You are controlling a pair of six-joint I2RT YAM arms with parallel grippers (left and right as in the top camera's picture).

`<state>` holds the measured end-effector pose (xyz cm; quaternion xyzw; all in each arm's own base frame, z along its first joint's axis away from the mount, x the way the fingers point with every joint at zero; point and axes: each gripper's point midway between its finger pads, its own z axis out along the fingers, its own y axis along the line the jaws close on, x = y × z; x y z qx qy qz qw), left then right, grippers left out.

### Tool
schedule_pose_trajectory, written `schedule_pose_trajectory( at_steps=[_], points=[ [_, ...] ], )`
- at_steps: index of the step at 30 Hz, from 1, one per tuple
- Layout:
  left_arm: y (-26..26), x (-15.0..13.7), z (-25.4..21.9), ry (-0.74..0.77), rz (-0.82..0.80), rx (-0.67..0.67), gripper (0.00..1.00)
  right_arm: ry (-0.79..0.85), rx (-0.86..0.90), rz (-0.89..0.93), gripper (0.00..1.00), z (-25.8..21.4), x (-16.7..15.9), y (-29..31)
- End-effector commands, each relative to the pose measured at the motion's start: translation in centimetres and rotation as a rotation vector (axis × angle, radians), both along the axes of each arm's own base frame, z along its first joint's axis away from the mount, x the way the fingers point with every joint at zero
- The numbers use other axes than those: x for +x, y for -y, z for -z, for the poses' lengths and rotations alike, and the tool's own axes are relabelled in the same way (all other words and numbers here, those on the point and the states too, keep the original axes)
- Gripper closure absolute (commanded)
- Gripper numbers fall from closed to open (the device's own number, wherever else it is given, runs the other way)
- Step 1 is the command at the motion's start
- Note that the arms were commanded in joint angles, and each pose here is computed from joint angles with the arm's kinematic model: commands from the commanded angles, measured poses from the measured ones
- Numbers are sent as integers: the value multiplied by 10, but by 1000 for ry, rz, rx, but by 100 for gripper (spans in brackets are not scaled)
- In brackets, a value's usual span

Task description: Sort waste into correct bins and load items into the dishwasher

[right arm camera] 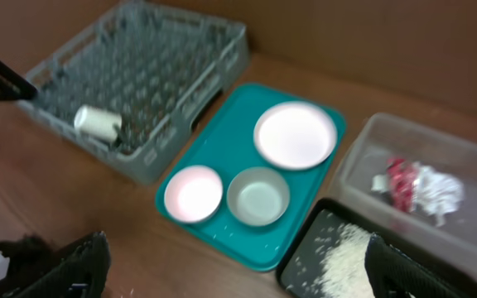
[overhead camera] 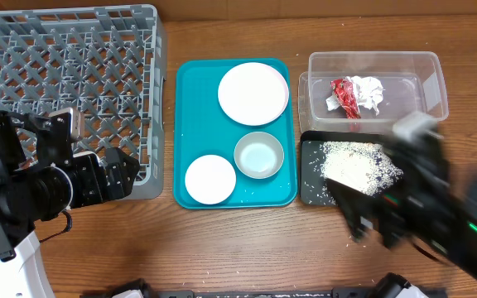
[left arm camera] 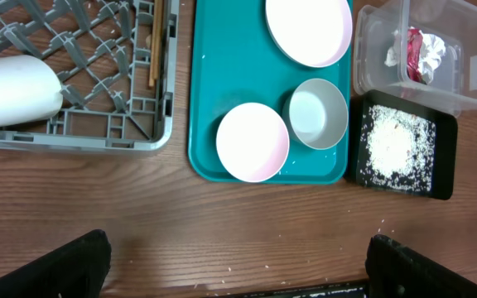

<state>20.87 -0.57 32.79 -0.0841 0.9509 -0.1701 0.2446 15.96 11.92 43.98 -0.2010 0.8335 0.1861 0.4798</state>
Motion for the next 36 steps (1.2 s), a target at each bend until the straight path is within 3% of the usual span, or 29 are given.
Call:
schedule_pose_trajectory(
  at_steps=[1,8,15,22,36],
  points=[
    [4,0,-2,12,30,-5,0,132,-23,97,0,-15,0,32],
    [4,1,-1,9,30,-7,0,256,-47,231,0,5,28,54],
    [4,2,-1,7,30,-7,0,314,34,276,0,83,63,58],
    [4,2,-1,7,30,-7,0,361,63,304,0,174,63,65],
    [4,2,-1,7,30,-7,0,467,92,320,0,240,71,68]
  ],
)
